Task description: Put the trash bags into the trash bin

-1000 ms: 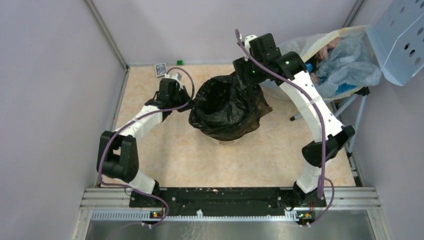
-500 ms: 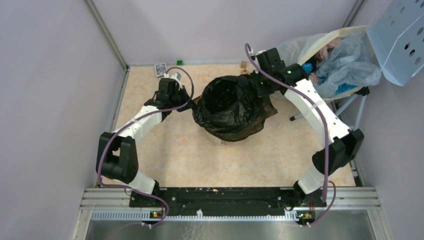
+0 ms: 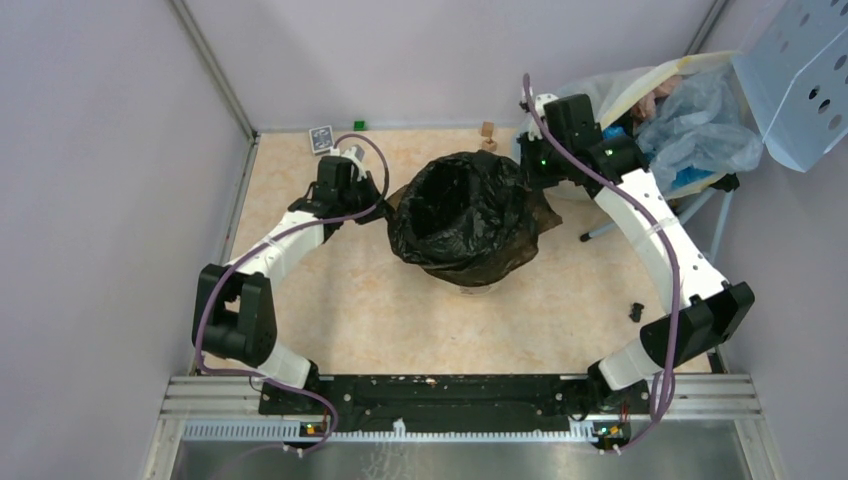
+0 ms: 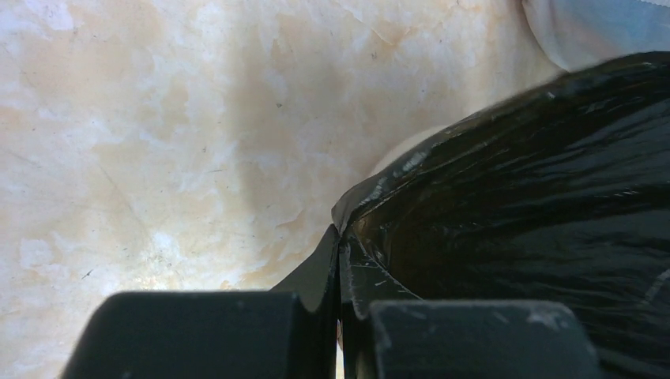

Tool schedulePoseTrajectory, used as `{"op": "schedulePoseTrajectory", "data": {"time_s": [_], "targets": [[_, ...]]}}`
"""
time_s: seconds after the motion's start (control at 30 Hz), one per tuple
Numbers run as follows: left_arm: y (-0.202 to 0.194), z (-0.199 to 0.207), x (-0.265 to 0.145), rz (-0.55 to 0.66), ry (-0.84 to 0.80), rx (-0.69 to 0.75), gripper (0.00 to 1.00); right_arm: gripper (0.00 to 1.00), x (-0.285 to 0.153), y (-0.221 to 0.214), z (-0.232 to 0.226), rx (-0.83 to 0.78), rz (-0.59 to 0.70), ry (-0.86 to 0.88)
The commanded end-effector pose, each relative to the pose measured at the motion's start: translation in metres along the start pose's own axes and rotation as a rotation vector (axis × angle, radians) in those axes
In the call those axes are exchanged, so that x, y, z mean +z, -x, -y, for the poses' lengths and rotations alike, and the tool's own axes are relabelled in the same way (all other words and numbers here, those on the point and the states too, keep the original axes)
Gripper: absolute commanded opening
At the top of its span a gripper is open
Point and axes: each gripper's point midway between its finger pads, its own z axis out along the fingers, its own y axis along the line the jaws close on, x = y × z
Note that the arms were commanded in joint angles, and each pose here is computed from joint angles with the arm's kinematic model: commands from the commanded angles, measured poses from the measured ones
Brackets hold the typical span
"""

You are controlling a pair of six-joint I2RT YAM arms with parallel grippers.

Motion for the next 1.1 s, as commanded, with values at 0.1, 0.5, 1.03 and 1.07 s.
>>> {"op": "schedulePoseTrajectory", "data": {"time_s": [0.1,0.5,1.03,1.07], "targets": [[0.034,0.015,-0.015,0.094,-0.004,0.04,0.0,0.0,-0.043,0.068,-0.045,0.036,0.224,0.218],[0.029,0.021,-0.015,0.075,-0.046,0.036,0.0,0.06,-0.032,0.038,-0.031,0.051,0.145,0.172],[0.021,0.027,-0.013,0.047,-0.086,0.03,0.0,0.0,-0.049,0.028,0.008,0.12,0.146,0.087],[0.022,0.028,-0.014,0.047,-0.09,0.032,0.0,0.0,-0.049,0.027,0.008,0.125,0.144,0.088]]}}
